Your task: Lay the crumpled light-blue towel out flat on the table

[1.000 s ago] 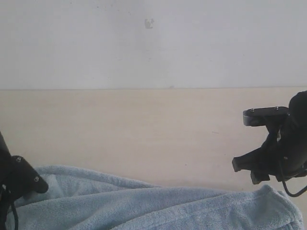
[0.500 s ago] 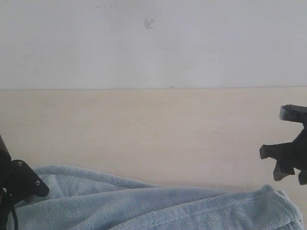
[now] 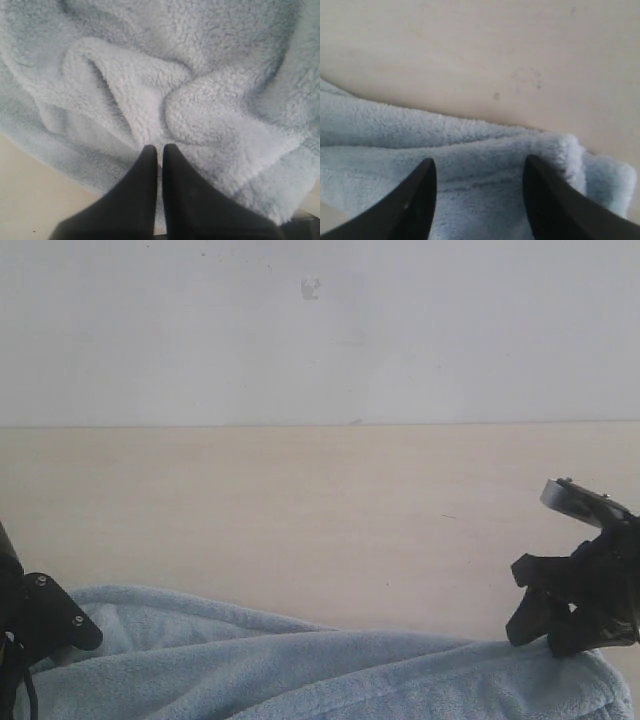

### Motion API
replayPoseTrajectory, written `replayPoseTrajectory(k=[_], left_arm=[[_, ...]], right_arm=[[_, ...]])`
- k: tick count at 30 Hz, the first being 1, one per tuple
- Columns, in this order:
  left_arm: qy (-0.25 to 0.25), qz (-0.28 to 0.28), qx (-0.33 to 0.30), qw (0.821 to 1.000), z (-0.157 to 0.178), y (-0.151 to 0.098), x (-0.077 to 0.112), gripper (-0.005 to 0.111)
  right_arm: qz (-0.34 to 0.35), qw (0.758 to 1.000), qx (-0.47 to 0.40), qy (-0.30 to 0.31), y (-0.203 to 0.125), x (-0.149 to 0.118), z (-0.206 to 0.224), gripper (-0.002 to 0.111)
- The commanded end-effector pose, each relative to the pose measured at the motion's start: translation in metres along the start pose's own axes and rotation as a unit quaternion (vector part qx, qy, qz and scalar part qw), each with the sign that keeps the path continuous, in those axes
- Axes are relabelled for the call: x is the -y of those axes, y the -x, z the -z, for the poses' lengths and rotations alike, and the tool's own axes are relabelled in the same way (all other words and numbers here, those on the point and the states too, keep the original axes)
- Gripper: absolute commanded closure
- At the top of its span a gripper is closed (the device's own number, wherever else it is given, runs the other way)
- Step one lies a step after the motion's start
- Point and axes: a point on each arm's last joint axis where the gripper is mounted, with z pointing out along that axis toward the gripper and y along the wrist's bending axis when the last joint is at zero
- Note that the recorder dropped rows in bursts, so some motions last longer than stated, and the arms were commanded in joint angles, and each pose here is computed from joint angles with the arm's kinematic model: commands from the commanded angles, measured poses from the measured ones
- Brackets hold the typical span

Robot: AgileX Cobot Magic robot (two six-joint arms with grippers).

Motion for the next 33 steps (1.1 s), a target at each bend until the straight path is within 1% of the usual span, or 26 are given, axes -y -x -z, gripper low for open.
replayPoseTrajectory(k=[1,5,8,11,12,15,18,21,25,27,29,31,33], left_arm=[[0.000,0.004,0.006,1.000,0.002,0.002,0.000,0.103],[-0.004,0.007,0.006,1.000,0.002,0.002,0.001,0.103],[-0.005,0.007,0.006,1.000,0.002,0.002,0.001,0.103],[-0.005,0.007,0.006,1.000,0.002,0.002,0.001,0.103],[-0.005,0.007,0.006,1.000,0.002,0.002,0.001,0.103],[-0.005,0.007,0.006,1.000,0.002,0.002,0.001,0.103],[-0.005,0.007,0.006,1.000,0.002,0.002,0.001,0.103],[-0.006,0.007,0.008,1.000,0.002,0.002,0.001,0.103],[-0.006,0.007,0.008,1.000,0.002,0.002,0.001,0.103],[-0.006,0.007,0.008,1.000,0.002,0.002,0.001,0.103],[-0.001,0.005,0.008,1.000,0.002,0.002,0.001,0.103],[0.005,0.001,0.009,1.000,0.002,0.002,-0.001,0.103],[0.012,-0.003,0.011,1.000,0.002,0.003,-0.002,0.103]], right_arm=[[0.038,0.999,-0.005,-0.005,0.000,-0.011,-0.005,0.066],[0.049,0.998,0.025,-0.039,0.005,-0.008,0.000,0.081],[0.014,0.995,0.042,-0.087,0.007,0.003,0.007,0.082],[-0.024,0.991,0.033,-0.130,0.005,0.014,0.008,0.082],[-0.036,0.990,0.028,-0.134,0.004,0.016,0.006,0.082],[-0.028,0.993,-0.003,-0.110,0.001,0.014,-0.006,0.082],[-0.019,0.994,-0.017,-0.104,0.000,0.011,-0.014,0.082],[-0.012,0.994,-0.007,-0.107,0.002,0.009,-0.014,0.083],[0.017,0.994,0.012,-0.107,0.005,0.002,-0.002,0.083],[0.022,0.994,0.027,-0.104,0.007,-0.005,0.010,0.091],[0.020,0.995,0.026,-0.092,0.002,-0.014,0.023,0.107],[0.020,0.998,0.009,-0.063,-0.006,-0.027,0.033,0.108],[0.041,0.998,-0.013,-0.041,-0.016,-0.041,0.037,0.108]])
